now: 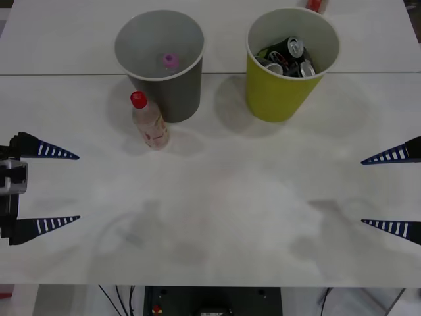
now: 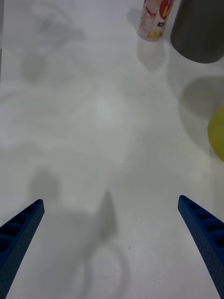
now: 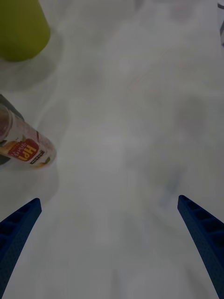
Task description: Put the can into the green bin and the plastic bottle into the gray bin
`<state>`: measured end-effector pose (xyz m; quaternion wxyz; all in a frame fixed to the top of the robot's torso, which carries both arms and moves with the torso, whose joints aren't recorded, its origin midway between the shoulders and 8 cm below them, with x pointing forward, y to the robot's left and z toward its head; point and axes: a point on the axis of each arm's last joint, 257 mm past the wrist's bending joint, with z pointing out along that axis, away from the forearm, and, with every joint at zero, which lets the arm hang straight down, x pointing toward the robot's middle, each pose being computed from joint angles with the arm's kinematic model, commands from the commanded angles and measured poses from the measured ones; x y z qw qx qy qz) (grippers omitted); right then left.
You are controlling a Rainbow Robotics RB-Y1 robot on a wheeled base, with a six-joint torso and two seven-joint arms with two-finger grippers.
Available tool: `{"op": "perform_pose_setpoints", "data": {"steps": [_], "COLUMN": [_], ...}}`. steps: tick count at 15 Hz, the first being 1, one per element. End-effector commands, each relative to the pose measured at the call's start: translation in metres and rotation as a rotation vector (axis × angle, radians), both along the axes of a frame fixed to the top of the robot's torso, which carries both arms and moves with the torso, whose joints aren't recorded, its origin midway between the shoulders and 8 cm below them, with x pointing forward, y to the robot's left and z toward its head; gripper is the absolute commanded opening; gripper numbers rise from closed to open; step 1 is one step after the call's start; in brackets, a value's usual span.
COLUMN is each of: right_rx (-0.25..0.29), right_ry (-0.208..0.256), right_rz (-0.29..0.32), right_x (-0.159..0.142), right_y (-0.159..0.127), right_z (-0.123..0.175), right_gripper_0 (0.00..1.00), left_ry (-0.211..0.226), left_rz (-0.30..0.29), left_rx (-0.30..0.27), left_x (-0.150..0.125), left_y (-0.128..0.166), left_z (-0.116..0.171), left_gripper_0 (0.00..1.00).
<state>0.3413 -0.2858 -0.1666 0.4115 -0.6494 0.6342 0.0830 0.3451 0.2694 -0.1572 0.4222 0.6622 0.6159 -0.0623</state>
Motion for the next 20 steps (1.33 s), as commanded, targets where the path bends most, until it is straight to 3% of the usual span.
{"op": "perform_pose_setpoints", "data": {"steps": [1, 2, 6, 10, 12, 17, 20], "right_rx": [0.0, 0.0, 0.0, 0.0, 0.0, 0.0, 0.0], "right_ry": [0.0, 0.0, 0.0, 0.0, 0.0, 0.0, 0.0], "right_rz": [0.0, 0.0, 0.0, 0.0, 0.0, 0.0, 0.0], "right_x": [0.0, 0.0, 0.0, 0.0, 0.0, 0.0, 0.0], "right_y": [0.0, 0.0, 0.0, 0.0, 0.0, 0.0, 0.0], "right_z": [0.0, 0.0, 0.0, 0.0, 0.0, 0.0, 0.0], "right_gripper_0": [1.0, 1.0, 1.0, 1.0, 1.0, 1.0, 1.0], "left_ry": [-0.008, -0.018, -0.019, 0.022, 0.038, -0.012, -0.048], "left_rz": [0.042, 0.051, 0.198, 0.368, 0.426, 0.56, 0.6], "left_rx": [-0.046, -0.047, -0.092, -0.216, -0.284, -0.454, -0.535], "left_x": [0.005, 0.007, 0.015, 0.021, 0.024, 0.044, 0.051], "left_y": [-0.005, -0.009, -0.025, -0.039, -0.046, -0.057, -0.056], "left_z": [-0.004, -0.008, -0.012, -0.004, -0.003, -0.005, -0.005], "left_gripper_0": [1.0, 1.0, 1.0, 1.0, 1.0, 1.0, 1.0]}}
